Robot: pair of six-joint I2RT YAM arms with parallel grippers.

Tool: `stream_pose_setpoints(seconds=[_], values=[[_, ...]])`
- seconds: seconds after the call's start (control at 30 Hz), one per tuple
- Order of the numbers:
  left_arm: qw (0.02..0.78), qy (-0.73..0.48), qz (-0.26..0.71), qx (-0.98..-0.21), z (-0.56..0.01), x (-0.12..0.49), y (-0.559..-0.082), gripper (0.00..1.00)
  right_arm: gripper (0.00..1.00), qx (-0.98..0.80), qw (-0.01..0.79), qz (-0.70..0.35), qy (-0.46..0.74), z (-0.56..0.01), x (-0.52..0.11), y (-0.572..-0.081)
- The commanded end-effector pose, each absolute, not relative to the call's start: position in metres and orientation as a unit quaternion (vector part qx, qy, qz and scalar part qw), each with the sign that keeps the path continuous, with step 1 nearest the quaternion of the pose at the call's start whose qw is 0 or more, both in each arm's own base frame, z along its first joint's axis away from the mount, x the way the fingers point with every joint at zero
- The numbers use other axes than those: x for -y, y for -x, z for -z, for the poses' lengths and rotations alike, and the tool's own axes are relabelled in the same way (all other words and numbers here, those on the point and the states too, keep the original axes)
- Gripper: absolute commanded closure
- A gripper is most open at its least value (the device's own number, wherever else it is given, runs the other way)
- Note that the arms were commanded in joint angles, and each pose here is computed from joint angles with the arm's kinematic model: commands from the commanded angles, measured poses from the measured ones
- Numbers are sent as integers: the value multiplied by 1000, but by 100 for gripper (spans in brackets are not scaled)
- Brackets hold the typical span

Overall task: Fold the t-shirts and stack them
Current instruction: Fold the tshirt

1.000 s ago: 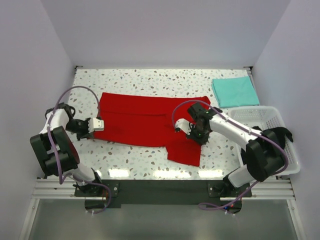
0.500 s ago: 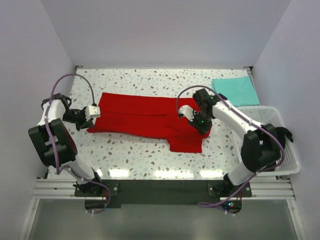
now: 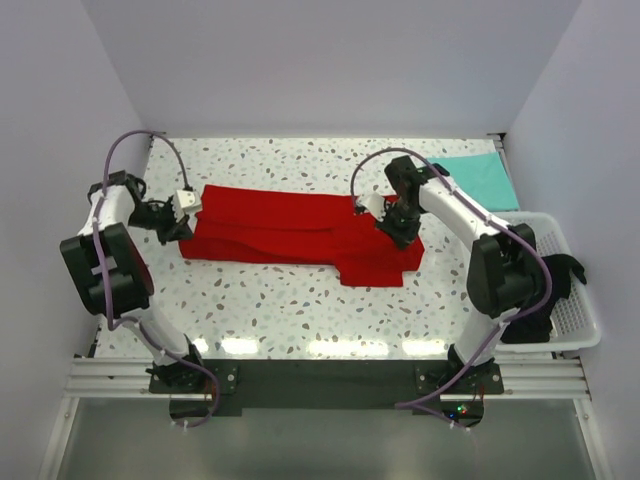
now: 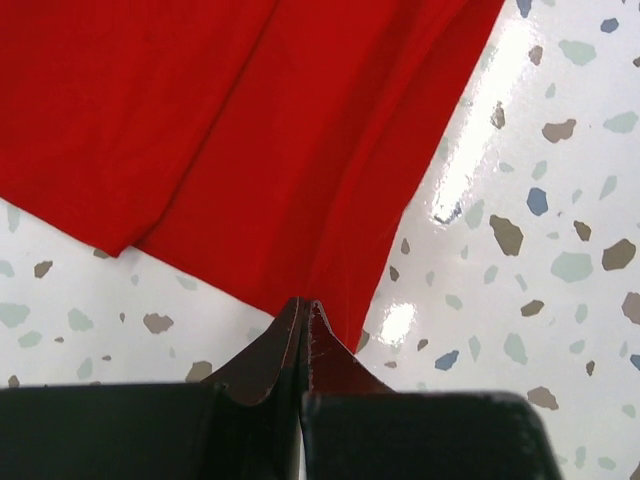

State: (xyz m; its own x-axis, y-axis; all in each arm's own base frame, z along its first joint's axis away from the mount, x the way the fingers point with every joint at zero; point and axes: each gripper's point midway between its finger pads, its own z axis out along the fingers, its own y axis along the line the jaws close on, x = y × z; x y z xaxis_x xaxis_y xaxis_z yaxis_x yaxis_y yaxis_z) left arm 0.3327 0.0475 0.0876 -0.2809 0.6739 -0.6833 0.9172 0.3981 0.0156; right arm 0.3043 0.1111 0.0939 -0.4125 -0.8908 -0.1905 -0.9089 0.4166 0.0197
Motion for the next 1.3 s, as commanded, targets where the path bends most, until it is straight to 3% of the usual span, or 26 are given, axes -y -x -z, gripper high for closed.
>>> stream_pose_setpoints(seconds=[0.0, 0.3, 1.27], values=[[337, -507, 184, -772, -96, -39, -359, 100, 100, -835, 73, -55, 543, -99, -109, -316], [330, -504, 172, -780, -88, -40, -388, 100, 100, -849, 64, -66, 521, -95, -102, -343], [319, -482, 168, -798, -59, -49, -418, 100, 100, -861, 72, -69, 499, -77, -96, -406]])
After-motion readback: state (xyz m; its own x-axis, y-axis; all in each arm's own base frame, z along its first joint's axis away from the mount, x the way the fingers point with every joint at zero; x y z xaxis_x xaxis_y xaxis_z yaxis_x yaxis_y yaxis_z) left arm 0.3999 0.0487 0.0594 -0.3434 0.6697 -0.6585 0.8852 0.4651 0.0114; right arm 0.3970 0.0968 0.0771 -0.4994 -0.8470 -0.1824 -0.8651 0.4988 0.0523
